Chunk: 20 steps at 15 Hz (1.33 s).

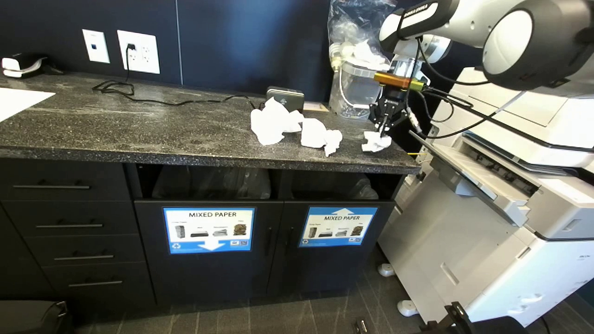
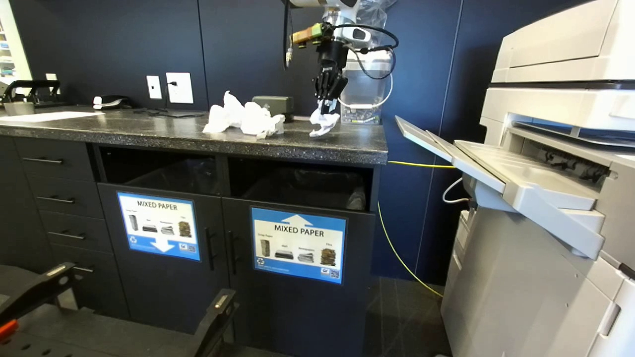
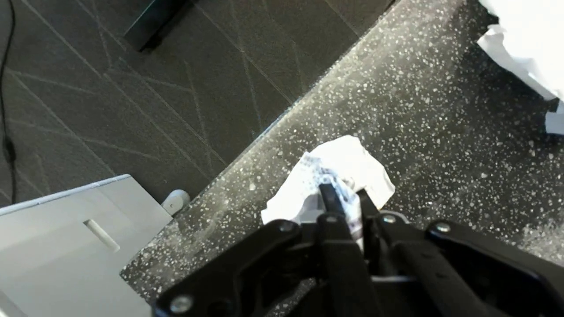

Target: Throw two of the papers on the countertop into the bin on the right

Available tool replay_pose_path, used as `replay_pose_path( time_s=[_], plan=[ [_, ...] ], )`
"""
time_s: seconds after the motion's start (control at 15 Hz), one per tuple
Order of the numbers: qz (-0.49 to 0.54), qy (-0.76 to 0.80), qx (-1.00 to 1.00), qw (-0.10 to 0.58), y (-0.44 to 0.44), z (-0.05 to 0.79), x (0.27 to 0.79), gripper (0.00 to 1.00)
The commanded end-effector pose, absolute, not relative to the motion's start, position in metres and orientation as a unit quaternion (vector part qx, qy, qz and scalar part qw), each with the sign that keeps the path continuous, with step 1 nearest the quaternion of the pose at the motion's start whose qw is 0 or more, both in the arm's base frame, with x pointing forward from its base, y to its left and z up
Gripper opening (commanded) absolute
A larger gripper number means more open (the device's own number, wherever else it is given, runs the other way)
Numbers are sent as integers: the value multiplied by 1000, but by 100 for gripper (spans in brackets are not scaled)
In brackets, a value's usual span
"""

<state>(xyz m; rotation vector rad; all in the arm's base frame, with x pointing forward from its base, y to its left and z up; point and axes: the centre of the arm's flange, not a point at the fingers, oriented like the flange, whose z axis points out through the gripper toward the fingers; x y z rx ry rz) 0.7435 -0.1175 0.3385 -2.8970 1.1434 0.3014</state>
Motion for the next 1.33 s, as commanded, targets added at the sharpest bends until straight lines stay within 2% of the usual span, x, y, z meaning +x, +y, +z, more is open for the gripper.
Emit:
replay_pose_path(
  time_s=[0.0, 0.33, 0.73, 1.27],
  plan=[
    [91, 269, -959, 5, -100, 345, 667, 4],
    [78, 141, -987, -13, -84, 337, 640, 4],
    [8, 10, -998, -56, -58, 319, 613, 4],
    [-44, -42, -998, -4, -7, 306, 546, 4]
  ],
)
